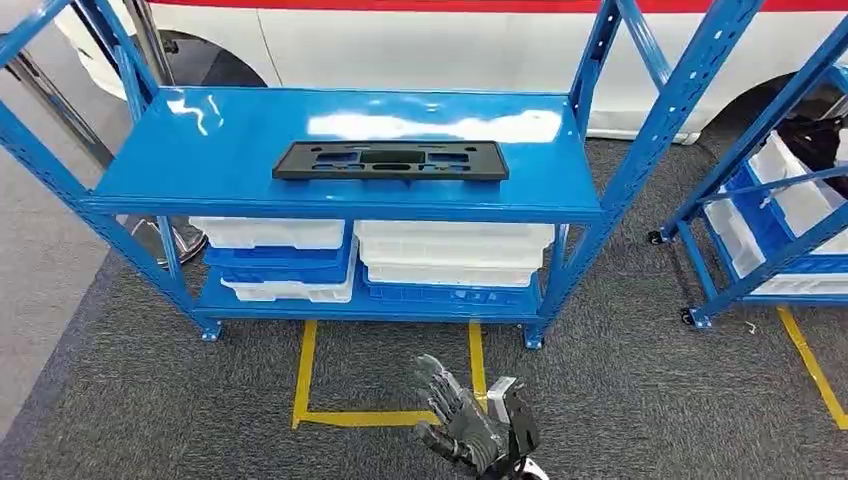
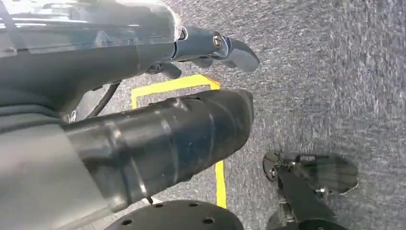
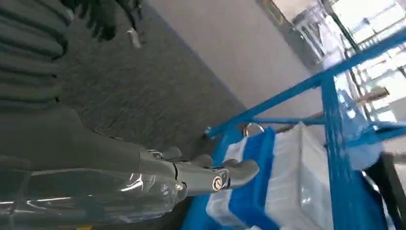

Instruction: Take the parts from the cabinet and place them on the table.

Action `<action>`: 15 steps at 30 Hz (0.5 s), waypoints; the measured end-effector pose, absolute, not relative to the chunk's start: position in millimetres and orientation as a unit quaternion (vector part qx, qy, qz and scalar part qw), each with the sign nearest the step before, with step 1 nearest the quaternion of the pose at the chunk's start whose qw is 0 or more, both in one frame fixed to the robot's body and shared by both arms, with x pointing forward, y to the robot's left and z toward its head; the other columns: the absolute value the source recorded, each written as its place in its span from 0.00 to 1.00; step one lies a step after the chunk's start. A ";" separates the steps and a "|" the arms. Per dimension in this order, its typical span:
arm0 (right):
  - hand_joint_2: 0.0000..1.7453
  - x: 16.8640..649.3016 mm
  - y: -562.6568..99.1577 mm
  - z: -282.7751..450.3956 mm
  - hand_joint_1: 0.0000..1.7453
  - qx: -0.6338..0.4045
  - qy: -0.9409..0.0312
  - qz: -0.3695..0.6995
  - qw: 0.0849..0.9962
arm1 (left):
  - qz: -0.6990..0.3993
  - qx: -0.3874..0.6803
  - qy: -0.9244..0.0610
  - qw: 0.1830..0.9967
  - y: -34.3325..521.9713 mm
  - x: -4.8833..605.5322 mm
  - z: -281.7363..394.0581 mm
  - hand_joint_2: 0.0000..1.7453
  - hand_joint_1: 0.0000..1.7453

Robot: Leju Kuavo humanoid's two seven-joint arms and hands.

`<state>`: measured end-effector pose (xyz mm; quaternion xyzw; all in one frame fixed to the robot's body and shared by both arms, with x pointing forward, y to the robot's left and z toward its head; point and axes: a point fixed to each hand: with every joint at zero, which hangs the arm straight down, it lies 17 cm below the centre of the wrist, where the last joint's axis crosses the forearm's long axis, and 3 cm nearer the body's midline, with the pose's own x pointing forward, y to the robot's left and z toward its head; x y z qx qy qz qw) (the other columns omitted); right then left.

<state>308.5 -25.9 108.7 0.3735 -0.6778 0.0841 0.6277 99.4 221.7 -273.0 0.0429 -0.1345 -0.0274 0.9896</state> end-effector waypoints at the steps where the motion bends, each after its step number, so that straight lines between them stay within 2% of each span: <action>1: 0.00 301.5 -20.9 111.9 0.00 0.384 -0.677 0.098 0.621 | -0.027 0.043 -0.134 0.990 221.1 99.3 -272.9 0.00 0.00; 15: 0.00 261.5 9.6 151.3 0.00 0.450 -0.684 0.171 0.548 | -0.031 0.036 -0.136 0.990 213.2 108.6 -270.7 0.00 0.00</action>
